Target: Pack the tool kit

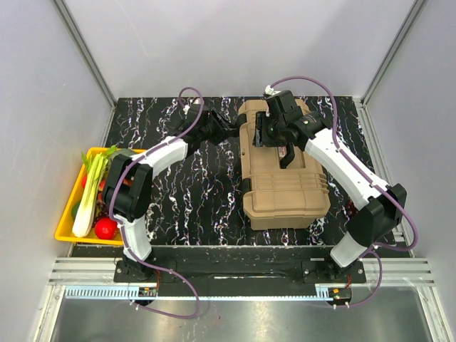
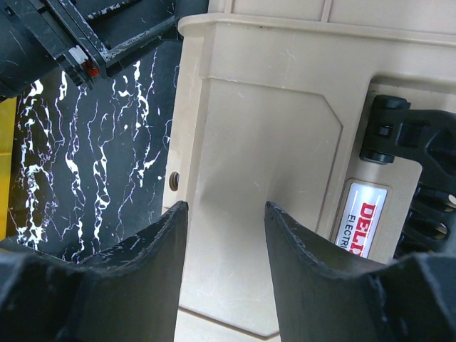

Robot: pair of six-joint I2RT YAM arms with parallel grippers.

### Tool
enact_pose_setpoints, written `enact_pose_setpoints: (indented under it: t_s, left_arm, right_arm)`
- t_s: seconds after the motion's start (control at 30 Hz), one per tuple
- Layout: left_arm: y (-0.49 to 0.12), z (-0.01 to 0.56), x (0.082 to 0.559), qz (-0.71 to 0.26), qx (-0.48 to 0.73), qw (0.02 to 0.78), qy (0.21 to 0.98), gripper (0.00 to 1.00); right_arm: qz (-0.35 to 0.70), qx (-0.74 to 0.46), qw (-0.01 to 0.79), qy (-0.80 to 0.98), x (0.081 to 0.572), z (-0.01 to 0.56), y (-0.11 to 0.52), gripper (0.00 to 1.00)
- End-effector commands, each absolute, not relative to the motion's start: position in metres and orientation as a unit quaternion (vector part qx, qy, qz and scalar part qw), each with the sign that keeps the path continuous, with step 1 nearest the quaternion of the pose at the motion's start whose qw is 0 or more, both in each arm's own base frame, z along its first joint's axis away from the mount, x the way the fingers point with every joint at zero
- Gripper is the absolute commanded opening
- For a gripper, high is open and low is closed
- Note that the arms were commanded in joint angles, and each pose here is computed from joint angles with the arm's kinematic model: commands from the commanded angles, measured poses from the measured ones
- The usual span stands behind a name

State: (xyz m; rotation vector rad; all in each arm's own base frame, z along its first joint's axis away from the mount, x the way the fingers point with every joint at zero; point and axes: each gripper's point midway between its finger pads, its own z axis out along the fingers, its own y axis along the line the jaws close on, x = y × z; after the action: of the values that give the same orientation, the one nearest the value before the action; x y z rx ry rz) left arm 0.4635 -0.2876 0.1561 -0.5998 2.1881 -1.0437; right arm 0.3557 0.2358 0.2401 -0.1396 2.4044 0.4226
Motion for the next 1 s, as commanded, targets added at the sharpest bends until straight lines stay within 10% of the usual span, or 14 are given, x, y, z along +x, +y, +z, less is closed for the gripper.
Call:
enact_pose_setpoints:
  t_s: [0.0, 0.63, 0.97]
  left_arm:
    - [-0.278, 0.116, 0.444, -0.321, -0.231, 0.282, 0.874, 0.48]
    - [-0.266, 0.094, 0.446, -0.219, -0.149, 0.278, 0.923, 0.47]
    - [-0.263, 0.088, 0.448, -0.179, -0.137, 0.275, 0.935, 0.36]
  right_arm:
    - [0.149, -0.046, 0.330, 0.931, 0.356, 0.231, 0.233, 0.53]
    - [0.160, -0.050, 0.454, 0.875, 0.362, 0.356, 0.218, 0.57]
    - [-0.131, 0.059, 0.479, 0.866, 0.371, 0.333, 0.100, 0.59]
